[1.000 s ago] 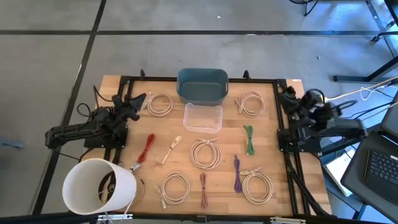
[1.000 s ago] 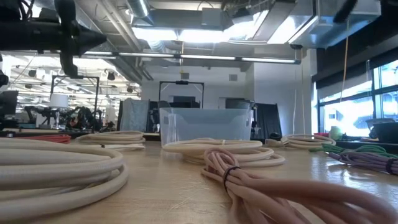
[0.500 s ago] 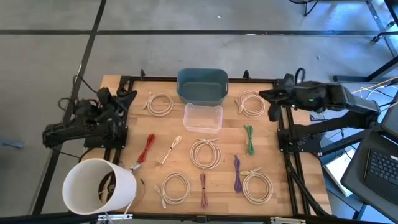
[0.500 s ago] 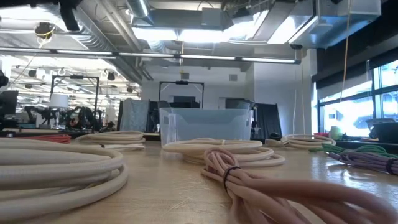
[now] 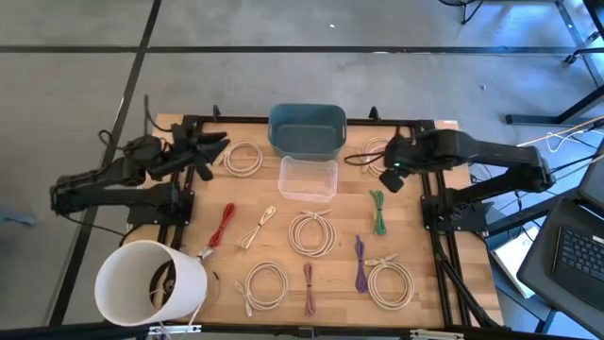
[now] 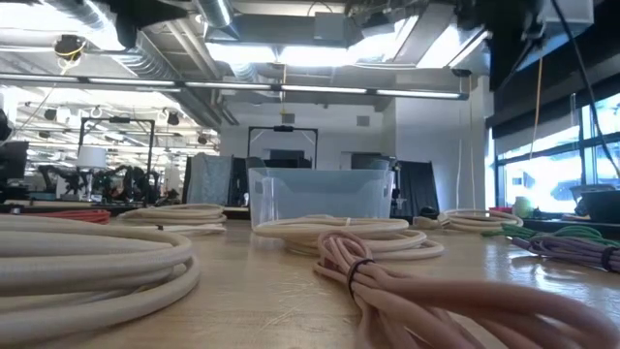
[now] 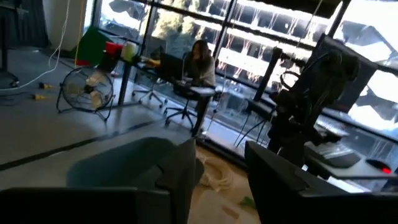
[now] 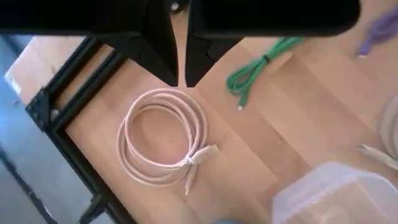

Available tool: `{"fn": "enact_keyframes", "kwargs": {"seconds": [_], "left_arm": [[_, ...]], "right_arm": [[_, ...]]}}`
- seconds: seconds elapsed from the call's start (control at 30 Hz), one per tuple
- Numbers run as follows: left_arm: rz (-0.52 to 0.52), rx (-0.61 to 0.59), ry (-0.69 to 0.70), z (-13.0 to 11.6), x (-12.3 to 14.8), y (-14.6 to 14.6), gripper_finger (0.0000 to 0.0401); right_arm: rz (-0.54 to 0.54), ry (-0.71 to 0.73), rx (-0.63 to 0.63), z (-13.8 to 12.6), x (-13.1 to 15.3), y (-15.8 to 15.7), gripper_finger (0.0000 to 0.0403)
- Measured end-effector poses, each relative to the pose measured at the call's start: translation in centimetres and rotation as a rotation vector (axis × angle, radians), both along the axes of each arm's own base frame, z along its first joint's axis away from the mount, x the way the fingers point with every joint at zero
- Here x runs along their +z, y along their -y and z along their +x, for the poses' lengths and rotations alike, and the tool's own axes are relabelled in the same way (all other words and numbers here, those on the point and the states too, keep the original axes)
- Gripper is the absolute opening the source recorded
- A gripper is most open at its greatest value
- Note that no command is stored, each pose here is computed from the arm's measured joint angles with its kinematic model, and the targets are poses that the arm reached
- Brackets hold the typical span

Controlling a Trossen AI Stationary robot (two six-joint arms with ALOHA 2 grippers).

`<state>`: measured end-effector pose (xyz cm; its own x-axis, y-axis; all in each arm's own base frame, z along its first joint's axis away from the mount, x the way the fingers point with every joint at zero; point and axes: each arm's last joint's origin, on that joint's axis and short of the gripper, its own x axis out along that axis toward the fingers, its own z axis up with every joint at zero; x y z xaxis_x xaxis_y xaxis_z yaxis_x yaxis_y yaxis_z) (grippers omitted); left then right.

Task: Pick & Place USB Port
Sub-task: Put the brown HDMI cable into the blue bin

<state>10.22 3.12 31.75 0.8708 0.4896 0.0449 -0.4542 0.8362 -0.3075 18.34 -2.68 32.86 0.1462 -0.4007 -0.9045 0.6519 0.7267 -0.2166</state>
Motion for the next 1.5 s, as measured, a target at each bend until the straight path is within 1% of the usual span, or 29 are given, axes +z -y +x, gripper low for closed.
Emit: {"fn": "enact_keyframes", "kwargs": {"seconds": [0.1, 0.17, 0.23, 0.3, 0.37, 0.47, 0.53, 0.63, 0.8, 0.97, 1.13, 1.33, 1.43, 1.5], "left_arm": [[0.004, -0.005, -0.013, 0.2, -0.1, 0.0, 0.0138], [0.0, -0.005, -0.007, 0.2, -0.1, 0.0, 0.0137], [-0.031, -0.009, 0.018, 0.1, 0.0, 0.0, 0.0134], [-0.053, -0.011, 0.027, 0.0, 0.0, 0.0, 0.0132], [-0.059, -0.01, 0.001, 0.1, -0.3, 0.0, 0.0129], [-0.068, -0.009, -0.026, 0.1, -0.5, 0.0, 0.0126], [-0.071, -0.008, -0.037, 0.1, -0.6, 0.0, 0.0125], [-0.071, -0.007, -0.038, 0.1, -0.7, 0.0, 0.0125], [-0.07, 0.005, -0.038, 0.1, -0.7, 0.0, 0.0125], [-0.069, 0.038, -0.037, 0.0, -0.7, -0.1, 0.0125], [-0.069, 0.046, -0.038, 0.0, -0.7, -0.1, 0.0125], [-0.07, 0.046, -0.039, 0.0, -0.7, -0.1, 0.0125], [-0.07, 0.045, -0.04, 0.0, -0.7, -0.1, 0.0125], [-0.071, 0.045, -0.041, 0.0, -0.7, -0.1, 0.0125]], "right_arm": [[0.002, -0.029, 0.023, 0.4, -1.7, 1.1, 0.006], [0.035, -0.042, 0.02, 0.5, -2.8, 1.9, 0.0083], [0.071, -0.046, 0.009, 0.4, -3.8, 2.7, 0.0107], [0.108, -0.012, 0.001, 0.6, -4.8, 3.4, 0.0127], [0.142, 0.017, 0.014, 0.7, -5.7, 4.0, 0.0144], [0.135, 0.036, 0.041, 0.8, -7.1, 4.7, 0.016], [0.134, 0.049, 0.042, 0.7, -8.3, 5.4, 0.0166], [0.167, 0.078, 0.041, 0.4, -10.2, 6.2, 0.0172], [0.189, 0.046, 0.041, 0.0, -12.7, 7.3, 0.0182], [0.211, 0.017, 0.041, 0.8, -14.3, 8.5, 0.0191], [0.213, -0.019, 0.077, 2.2, -16.6, 9.5, 0.0193], [0.176, -0.124, 0.17, 3.5, -19.6, 10.4, 0.0193], [0.158, -0.182, 0.195, 3.7, -20.4, 10.7, 0.0193], [0.147, -0.188, 0.193, 3.8, -20.5, 10.8, 0.0193]]}}
